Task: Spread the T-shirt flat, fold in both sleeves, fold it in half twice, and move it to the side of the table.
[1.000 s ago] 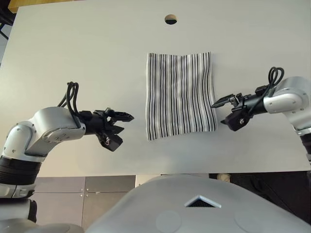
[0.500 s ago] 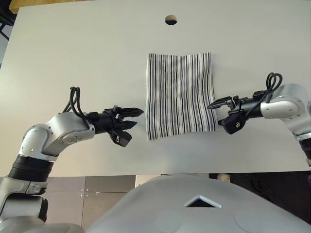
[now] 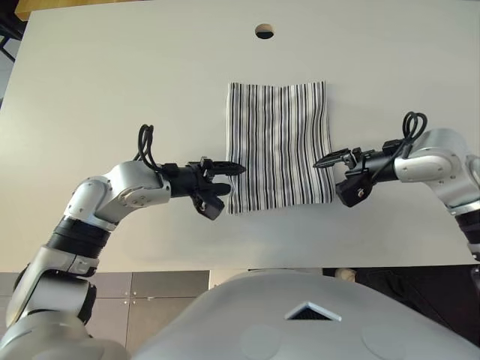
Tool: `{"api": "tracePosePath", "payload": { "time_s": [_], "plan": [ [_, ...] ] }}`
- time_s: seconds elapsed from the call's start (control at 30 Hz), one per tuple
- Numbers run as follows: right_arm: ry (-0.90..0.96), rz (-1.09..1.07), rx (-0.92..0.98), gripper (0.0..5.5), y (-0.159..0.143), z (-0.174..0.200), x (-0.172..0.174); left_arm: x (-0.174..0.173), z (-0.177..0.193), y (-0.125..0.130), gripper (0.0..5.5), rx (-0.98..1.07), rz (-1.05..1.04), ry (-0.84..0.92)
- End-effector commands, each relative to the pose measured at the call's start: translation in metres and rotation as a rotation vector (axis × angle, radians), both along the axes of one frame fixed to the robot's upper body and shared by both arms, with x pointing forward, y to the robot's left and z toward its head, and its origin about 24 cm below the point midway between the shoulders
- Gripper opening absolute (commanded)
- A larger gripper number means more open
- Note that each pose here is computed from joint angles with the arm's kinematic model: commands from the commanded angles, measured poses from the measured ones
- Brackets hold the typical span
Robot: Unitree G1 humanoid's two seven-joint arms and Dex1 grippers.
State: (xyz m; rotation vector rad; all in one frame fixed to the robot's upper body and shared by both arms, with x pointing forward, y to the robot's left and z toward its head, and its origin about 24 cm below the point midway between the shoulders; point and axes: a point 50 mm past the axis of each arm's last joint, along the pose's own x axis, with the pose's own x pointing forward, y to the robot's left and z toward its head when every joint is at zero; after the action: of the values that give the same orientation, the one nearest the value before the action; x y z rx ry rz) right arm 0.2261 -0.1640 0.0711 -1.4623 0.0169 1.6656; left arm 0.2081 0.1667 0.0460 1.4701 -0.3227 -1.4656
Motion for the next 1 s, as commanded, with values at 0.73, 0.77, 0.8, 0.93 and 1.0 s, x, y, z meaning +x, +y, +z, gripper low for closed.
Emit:
{"api": "tracePosePath", "payload": {
  "time_s": [0.73, 0.77, 0.8, 0.93, 1.0],
  "plan": [
    [0.017, 0.022, 0.021, 3.55, 0.013, -0.013, -0.009, -0.002, -0.039, -0.005, 0.79, 0.16, -0.086, 0.159],
    [0.016, 0.021, 0.015, 3.55, 0.014, -0.015, -0.009, -0.003, -0.039, -0.005, 0.54, 0.16, -0.088, 0.16],
    [0.017, 0.018, 0.01, 3.55, 0.014, -0.016, -0.009, -0.002, -0.039, -0.005, 0.39, 0.16, -0.089, 0.159],
    [0.028, 0.016, -0.003, 2.82, 0.017, -0.018, -0.01, -0.002, -0.038, -0.005, 0.1, 0.16, -0.091, 0.155],
    [0.034, 0.02, -0.004, 2.45, 0.017, -0.019, -0.011, -0.002, -0.037, -0.005, 0.1, 0.162, -0.094, 0.154]
  ]
}}
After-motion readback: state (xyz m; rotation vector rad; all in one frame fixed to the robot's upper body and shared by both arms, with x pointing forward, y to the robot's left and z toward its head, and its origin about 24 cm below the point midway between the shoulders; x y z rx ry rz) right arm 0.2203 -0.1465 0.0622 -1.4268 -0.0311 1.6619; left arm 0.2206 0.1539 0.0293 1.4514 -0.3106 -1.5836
